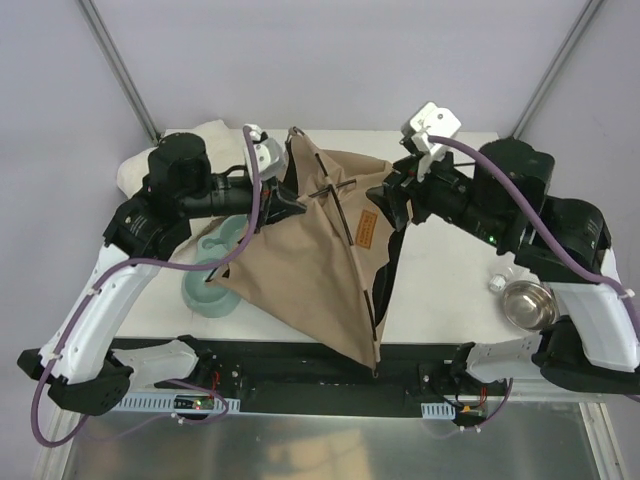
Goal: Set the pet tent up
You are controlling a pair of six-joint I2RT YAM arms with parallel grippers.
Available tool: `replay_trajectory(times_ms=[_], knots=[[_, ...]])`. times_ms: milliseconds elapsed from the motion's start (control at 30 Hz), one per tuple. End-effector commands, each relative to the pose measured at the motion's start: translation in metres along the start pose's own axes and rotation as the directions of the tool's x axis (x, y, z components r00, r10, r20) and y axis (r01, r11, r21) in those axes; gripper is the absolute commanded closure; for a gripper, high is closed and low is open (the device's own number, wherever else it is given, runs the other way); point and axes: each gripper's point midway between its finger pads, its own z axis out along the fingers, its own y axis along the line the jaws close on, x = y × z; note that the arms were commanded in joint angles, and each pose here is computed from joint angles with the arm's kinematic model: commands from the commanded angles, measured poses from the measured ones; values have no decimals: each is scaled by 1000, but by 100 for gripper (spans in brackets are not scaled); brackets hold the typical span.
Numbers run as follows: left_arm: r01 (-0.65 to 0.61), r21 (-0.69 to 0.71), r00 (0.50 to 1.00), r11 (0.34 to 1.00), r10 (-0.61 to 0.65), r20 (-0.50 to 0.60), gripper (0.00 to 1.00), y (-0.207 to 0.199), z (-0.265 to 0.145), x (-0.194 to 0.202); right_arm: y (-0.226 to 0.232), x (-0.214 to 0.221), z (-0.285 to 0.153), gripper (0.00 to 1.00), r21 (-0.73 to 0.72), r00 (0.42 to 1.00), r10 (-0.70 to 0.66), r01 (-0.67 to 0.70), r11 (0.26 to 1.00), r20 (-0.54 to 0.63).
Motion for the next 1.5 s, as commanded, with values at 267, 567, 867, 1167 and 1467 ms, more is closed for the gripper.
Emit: replay_trajectory(times_ms=[267, 567, 867, 1167, 1467], knots=[[-56, 76, 997, 995, 52, 64, 100, -51, -45, 3, 37, 54, 9, 33, -391, 951, -171, 60, 918, -257], [-37, 104, 998, 994, 32, 50, 100, -61, -50, 11, 52, 73, 24, 52, -514, 931, -155, -40, 857, -330], [-38, 117, 999, 992, 34, 40, 100, -64, -53, 14, 55, 82, 29, 96, -565, 922, -166, -66, 822, -349], [-13, 9, 999, 1000, 13, 32, 41, -47, -54, 11, 36, 85, 50, 100, -481, 920, -177, -14, 876, -350], [38, -460, 998, 887, -14, 54, 13, 32, -78, 0, -12, 78, 91, 100, -230, 951, -115, 48, 972, -288]])
